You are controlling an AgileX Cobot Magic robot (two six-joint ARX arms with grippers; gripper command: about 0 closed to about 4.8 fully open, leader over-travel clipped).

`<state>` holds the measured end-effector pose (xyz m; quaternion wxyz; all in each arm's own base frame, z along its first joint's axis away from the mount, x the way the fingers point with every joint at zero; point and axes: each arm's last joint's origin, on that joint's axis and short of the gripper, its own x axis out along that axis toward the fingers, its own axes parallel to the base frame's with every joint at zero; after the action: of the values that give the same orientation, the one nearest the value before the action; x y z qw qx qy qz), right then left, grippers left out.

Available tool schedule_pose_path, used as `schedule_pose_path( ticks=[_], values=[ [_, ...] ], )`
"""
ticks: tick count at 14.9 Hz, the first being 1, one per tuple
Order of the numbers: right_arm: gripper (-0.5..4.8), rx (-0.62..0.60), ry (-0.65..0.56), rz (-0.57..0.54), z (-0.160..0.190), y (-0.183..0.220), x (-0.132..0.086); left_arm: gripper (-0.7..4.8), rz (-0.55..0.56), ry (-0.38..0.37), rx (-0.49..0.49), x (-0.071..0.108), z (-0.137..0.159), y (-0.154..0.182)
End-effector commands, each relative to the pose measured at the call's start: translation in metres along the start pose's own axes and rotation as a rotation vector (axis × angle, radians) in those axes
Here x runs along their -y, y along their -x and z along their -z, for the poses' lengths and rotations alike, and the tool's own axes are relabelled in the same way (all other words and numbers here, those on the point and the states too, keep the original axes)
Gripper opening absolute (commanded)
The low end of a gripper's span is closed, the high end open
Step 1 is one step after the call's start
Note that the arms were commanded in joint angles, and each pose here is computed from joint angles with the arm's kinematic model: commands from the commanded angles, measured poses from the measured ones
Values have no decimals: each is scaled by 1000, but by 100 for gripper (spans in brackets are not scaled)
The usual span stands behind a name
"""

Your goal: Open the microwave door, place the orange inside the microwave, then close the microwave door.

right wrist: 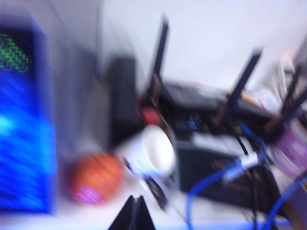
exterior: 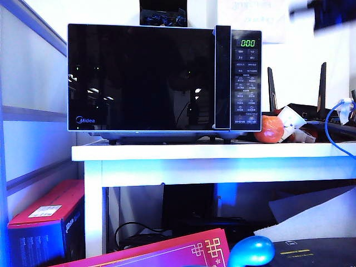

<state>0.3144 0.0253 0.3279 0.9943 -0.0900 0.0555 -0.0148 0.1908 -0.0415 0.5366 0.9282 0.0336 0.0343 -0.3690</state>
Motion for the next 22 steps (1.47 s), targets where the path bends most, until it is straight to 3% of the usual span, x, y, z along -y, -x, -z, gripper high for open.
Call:
schedule_pose_path(
  ticks=[1,4,5,6,7,14,22],
  values=[
    [0,-4,73,6,13,-20,-2,-5,-5,-40,49,1,-6,2],
    [8,24,195,-70,32,-44,-10,-5,-7,-38,46,1,-6,1],
    [95,49,257,-88,38,-51,-13,-5,-17,-38,45,0,-6,1],
    [307,61,282,-83,43,-57,-14,-5,-42,-38,44,0,-6,1],
    [479,63,285,-82,50,-63,-16,-5,-49,-41,43,-1,-6,1],
    [479,45,332,-72,89,-94,-14,-5,-49,-55,43,-1,-6,1],
    [479,109,329,-229,91,-139,-6,-5,-48,-55,42,-1,-6,1]
  ],
)
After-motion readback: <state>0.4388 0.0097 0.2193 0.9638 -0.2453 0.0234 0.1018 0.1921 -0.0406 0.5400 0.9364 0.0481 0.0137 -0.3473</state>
